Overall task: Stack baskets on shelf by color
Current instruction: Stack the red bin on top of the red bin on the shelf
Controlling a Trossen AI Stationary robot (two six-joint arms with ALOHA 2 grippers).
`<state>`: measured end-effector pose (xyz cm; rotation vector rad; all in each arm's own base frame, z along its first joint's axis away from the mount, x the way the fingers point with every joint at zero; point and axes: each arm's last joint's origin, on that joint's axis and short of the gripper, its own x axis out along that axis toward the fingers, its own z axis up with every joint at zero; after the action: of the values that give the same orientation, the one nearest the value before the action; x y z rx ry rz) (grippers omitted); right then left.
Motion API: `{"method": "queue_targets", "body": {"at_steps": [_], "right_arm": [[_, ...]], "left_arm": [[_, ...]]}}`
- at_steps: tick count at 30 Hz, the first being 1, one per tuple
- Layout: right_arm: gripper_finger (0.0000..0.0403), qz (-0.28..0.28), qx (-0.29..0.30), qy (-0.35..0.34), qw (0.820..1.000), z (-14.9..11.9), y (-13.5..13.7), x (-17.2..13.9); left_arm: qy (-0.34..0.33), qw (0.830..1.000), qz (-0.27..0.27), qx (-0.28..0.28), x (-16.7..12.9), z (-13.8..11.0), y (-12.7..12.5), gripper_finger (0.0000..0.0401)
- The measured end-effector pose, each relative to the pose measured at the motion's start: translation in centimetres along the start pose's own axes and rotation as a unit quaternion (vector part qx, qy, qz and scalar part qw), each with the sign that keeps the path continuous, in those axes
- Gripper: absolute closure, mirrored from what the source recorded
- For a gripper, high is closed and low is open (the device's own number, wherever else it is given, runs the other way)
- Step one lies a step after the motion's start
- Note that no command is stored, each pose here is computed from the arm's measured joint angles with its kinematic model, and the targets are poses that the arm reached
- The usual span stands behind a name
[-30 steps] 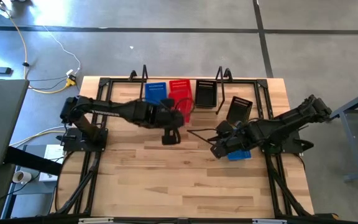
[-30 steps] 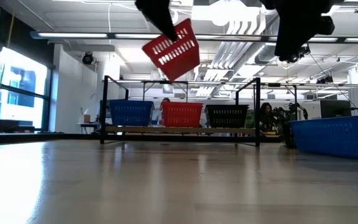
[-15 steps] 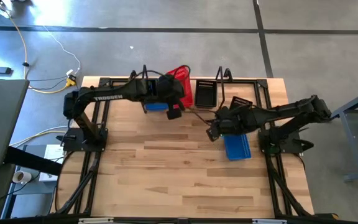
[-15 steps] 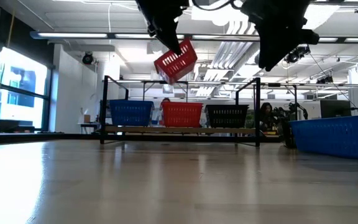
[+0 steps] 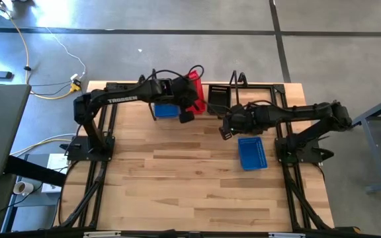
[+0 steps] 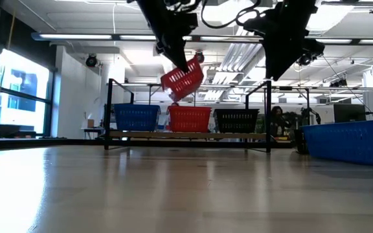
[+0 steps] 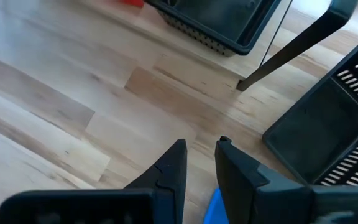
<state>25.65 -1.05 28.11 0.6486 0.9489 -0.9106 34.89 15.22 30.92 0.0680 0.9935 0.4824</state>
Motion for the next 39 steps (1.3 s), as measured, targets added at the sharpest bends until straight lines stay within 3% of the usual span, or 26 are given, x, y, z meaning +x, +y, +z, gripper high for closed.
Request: {"method": "queue_targets", "body": {"at_steps": [15,39], "right_arm": [[0.0331,-0.007,0.014,-0.001,1.0,0.7,-0.4,0.3],[0.0331,-0.006,0.01,-0.001,1.0,0.7,-0.4,0.3]], "left_arm": [[0.037,0.999,-0.004,0.02,2.9,-0.4,-0.7,0.0401],[0.053,0.998,-0.01,0.026,3.7,-0.7,-0.3,0.0401]]}}
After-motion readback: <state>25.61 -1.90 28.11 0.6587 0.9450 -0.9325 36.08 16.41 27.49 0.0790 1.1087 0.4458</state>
